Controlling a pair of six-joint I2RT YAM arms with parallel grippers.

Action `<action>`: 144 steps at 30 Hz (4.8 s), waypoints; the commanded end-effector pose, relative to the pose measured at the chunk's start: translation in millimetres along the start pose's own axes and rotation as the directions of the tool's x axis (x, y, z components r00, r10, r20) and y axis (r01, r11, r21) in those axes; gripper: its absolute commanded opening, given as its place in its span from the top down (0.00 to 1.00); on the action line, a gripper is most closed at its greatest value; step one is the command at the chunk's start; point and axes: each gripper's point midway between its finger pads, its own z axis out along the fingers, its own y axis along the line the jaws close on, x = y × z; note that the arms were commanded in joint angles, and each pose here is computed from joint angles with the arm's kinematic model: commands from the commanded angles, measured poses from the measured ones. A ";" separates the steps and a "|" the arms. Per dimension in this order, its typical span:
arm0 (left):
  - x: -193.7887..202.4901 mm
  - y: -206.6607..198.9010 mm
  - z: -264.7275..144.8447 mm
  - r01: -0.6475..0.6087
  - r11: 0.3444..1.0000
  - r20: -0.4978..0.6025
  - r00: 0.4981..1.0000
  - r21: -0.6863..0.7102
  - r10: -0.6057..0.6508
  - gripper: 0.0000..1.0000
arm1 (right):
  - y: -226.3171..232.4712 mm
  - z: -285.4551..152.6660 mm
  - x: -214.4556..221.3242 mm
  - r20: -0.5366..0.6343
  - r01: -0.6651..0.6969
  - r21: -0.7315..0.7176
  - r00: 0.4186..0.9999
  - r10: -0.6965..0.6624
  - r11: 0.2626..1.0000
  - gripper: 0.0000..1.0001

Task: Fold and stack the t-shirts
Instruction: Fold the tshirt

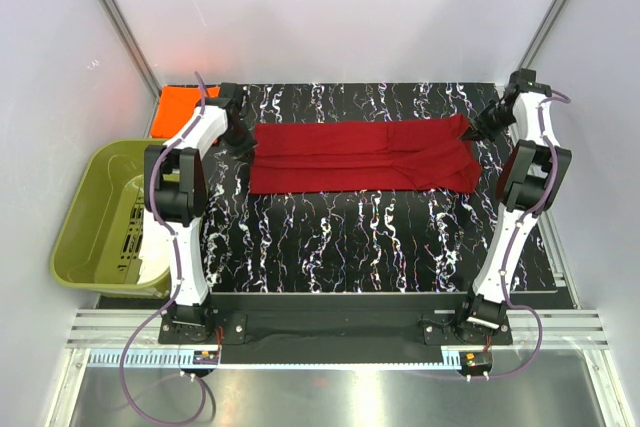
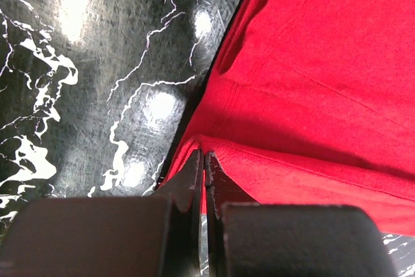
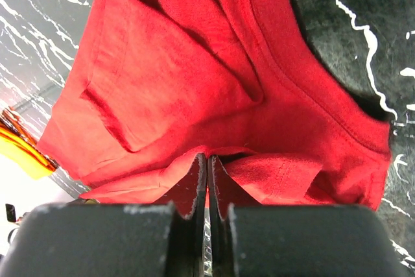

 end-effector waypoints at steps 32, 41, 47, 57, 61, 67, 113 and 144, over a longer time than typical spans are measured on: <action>-37.7 -20.0 2.9 -0.038 0.997 0.038 0.999 0.072 0.035 0.91 | 11.5 14.7 -23.3 0.027 -0.027 -0.015 0.999 0.027 1.000 0.79; -35.9 -18.0 -60.9 -0.142 0.990 0.158 0.978 0.017 0.137 0.34 | -21.2 -31.1 -27.0 0.086 -0.008 0.189 0.996 -0.008 0.982 0.38; 35.2 -30.1 -70.0 -0.201 0.971 0.072 0.979 0.130 0.193 0.37 | -49.3 -56.3 35.5 0.023 -0.015 0.201 1.000 0.010 0.979 0.27; 63.5 -26.9 -35.0 -0.240 0.958 -0.011 0.970 0.158 0.244 0.55 | -79.1 -40.3 69.9 -0.028 0.094 0.185 0.996 -0.090 0.978 0.61; 65.5 -27.6 -27.7 -0.236 0.958 -0.026 0.970 0.163 0.244 0.55 | -82.1 -34.7 59.1 0.000 0.146 0.192 0.989 -0.148 0.971 0.56; 66.5 -22.8 -18.4 -0.236 0.961 -0.044 0.969 0.142 0.244 0.55 | -77.3 -27.5 43.1 0.019 0.181 0.181 0.982 -0.187 0.967 0.52; 74.6 -34.3 -12.3 -0.223 0.953 -0.090 0.965 0.206 0.246 0.58 | 6.1 5.0 -28.3 0.107 -0.055 -0.132 0.992 0.070 0.990 1.00; 76.5 -26.4 6.5 -0.218 0.963 -0.124 0.963 0.161 0.239 0.58 | 115.0 -37.2 22.8 0.034 0.043 -0.335 0.999 -0.033 0.941 1.00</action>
